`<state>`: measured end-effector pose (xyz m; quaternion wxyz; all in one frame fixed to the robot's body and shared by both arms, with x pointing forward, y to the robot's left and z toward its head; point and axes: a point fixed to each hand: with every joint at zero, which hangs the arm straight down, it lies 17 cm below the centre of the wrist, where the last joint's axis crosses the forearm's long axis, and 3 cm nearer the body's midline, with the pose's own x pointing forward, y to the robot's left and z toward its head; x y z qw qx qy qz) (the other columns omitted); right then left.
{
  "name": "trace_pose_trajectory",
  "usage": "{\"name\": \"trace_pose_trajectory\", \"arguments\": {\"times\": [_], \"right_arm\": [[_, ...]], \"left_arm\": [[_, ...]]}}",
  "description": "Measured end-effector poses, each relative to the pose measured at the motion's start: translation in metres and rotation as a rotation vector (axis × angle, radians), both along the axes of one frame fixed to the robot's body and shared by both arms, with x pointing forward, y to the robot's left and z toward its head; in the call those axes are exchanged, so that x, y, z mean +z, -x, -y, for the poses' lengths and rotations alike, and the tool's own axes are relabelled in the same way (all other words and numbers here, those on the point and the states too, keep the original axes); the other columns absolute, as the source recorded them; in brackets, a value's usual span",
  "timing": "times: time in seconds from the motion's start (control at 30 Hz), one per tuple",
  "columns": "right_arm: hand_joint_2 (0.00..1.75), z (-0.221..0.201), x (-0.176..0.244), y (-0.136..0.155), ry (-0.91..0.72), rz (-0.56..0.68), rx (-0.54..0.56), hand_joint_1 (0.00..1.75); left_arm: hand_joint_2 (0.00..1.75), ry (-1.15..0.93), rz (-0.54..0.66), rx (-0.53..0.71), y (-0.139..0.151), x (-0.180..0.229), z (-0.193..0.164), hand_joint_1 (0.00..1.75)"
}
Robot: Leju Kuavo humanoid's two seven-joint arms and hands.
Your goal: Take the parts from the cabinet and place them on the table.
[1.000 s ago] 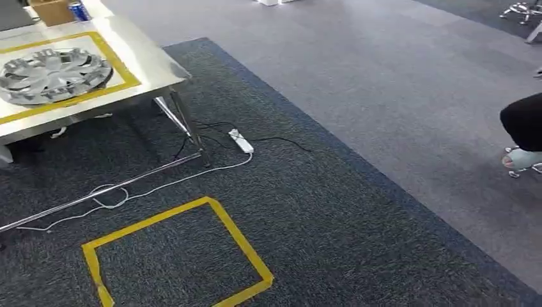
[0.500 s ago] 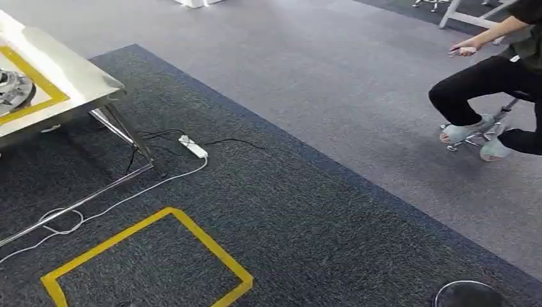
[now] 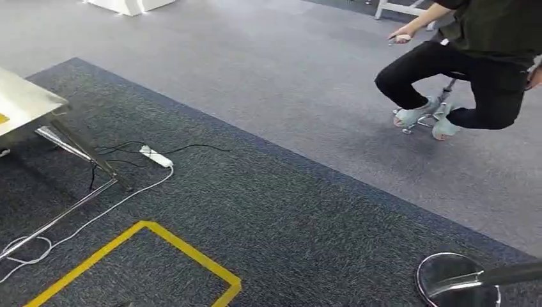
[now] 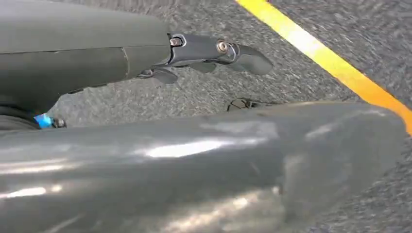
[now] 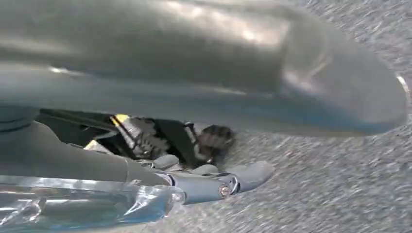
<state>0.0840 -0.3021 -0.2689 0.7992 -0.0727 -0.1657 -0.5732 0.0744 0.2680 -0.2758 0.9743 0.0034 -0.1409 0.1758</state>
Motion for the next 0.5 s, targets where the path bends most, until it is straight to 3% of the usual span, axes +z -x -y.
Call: {"name": "trace_pose_trajectory", "arguments": {"times": [0.5], "right_arm": [[0.00,0.0033,0.0004,-0.0002,0.008,0.001,-0.012,0.00]], "left_arm": [[0.00,0.001,-0.004,-0.020,0.0022,-0.0002,0.0074,0.00]]}}
